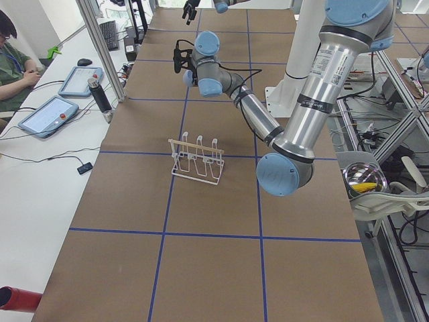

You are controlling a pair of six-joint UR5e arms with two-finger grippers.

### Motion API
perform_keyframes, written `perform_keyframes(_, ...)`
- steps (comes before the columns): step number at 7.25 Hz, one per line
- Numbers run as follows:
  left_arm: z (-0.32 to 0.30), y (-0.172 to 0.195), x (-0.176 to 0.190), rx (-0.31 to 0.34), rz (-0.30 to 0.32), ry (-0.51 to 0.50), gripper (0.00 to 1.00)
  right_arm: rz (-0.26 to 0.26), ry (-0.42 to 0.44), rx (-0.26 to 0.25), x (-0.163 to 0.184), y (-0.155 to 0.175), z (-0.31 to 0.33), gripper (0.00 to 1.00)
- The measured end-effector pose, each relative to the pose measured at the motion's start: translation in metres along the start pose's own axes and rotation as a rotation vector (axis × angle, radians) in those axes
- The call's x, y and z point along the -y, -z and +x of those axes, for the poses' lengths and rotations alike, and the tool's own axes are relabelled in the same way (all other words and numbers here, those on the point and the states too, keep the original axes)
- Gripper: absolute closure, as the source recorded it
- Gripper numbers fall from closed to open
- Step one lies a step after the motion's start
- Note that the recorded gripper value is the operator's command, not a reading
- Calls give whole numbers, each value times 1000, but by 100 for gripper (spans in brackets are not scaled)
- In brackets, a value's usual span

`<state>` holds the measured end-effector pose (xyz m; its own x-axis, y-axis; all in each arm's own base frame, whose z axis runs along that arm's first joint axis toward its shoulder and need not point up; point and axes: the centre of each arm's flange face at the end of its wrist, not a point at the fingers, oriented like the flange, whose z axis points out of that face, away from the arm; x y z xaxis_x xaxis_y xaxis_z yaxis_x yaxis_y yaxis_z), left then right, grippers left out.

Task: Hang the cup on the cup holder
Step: 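Carry the cup with the left gripper over the wire rack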

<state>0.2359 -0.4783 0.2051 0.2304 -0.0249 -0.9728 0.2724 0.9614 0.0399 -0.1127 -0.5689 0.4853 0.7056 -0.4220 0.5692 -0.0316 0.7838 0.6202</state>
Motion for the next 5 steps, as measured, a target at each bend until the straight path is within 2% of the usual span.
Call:
perform_keyframes(1, -9, 3, 7, 102, -11, -68, 100, -93, 39, -52, -5, 5, 26, 0)
perform_keyframes(2, -18, 8, 12, 185, -30, -124, 100, -189, 26, -77, -10, 9, 41, 0)
perform_keyframes(4, -30, 18, 19, 332, -62, -218, 100, -386, -87, -98, -6, 23, 44, 0)
perform_keyframes(5, -32, 20, 22, 400, -78, -262, 100, -461, -141, -103, -4, 31, 39, 0)
